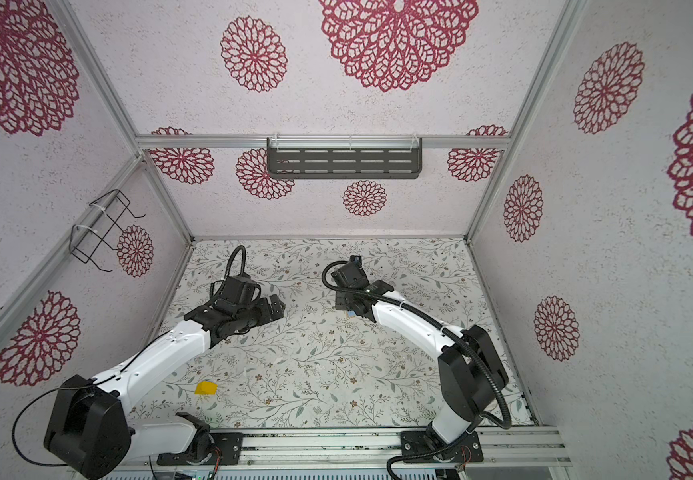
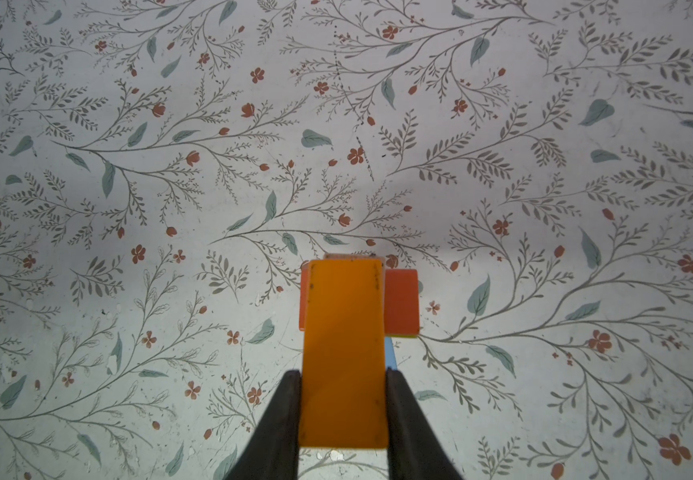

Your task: Build the wood block tower

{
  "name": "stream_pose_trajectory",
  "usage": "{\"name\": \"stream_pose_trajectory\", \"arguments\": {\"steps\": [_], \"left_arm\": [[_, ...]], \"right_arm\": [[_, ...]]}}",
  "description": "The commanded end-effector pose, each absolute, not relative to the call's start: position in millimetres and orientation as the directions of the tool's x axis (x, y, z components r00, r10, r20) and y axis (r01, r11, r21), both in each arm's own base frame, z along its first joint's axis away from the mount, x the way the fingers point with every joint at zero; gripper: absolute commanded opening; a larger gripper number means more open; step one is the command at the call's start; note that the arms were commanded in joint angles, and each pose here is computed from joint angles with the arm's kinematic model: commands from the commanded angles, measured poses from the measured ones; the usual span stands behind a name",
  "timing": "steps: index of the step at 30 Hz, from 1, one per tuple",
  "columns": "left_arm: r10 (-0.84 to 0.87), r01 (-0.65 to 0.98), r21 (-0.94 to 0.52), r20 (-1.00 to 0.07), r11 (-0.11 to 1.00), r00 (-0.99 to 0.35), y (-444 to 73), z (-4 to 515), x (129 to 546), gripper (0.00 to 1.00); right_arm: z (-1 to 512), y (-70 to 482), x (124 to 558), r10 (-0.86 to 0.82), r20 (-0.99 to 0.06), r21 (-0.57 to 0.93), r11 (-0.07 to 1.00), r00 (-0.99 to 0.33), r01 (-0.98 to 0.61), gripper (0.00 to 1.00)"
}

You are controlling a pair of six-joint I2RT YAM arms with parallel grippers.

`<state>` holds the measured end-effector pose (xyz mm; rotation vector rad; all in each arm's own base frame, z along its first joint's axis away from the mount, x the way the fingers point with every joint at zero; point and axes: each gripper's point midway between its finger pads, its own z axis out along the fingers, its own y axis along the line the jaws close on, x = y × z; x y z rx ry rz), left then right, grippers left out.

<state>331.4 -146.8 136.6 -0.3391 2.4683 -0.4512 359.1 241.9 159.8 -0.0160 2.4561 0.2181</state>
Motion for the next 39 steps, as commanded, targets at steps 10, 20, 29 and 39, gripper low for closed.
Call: {"name": "stream_pose_trajectory", "arguments": {"steps": [10, 20, 29, 39], "left_arm": [[-0.333, -0.126, -0.388, -0.527, 0.913, -0.782, -147.1, 137.8, 329.7, 0.98], [-0.329, -0.123, -0.385, -0.530, 0.915, -0.782, -146.1, 139.1, 327.9, 0.98], [-0.331, -0.124, -0.387, -0.531, 0.914, -0.780, -145.9, 140.5, 327.9, 0.97], [-0.330, -0.121, -0.387, -0.535, 0.914, -0.778, -145.6, 142.8, 327.9, 0.97]], "right_arm": [[163.9, 240.7, 366.1, 0.070, -0.635, 0.159, 0.986, -0.770, -0.041, 0.00], [165.1, 241.4, 366.7, 0.070, -0.636, 0.160, 0.986, -0.769, -0.042, 0.00], [161.4, 242.7, 366.0, 0.064, -0.626, 0.158, 0.986, -0.778, -0.046, 0.05], [164.1, 245.2, 367.1, 0.056, -0.624, 0.157, 0.986, -0.780, -0.055, 0.23]]}}
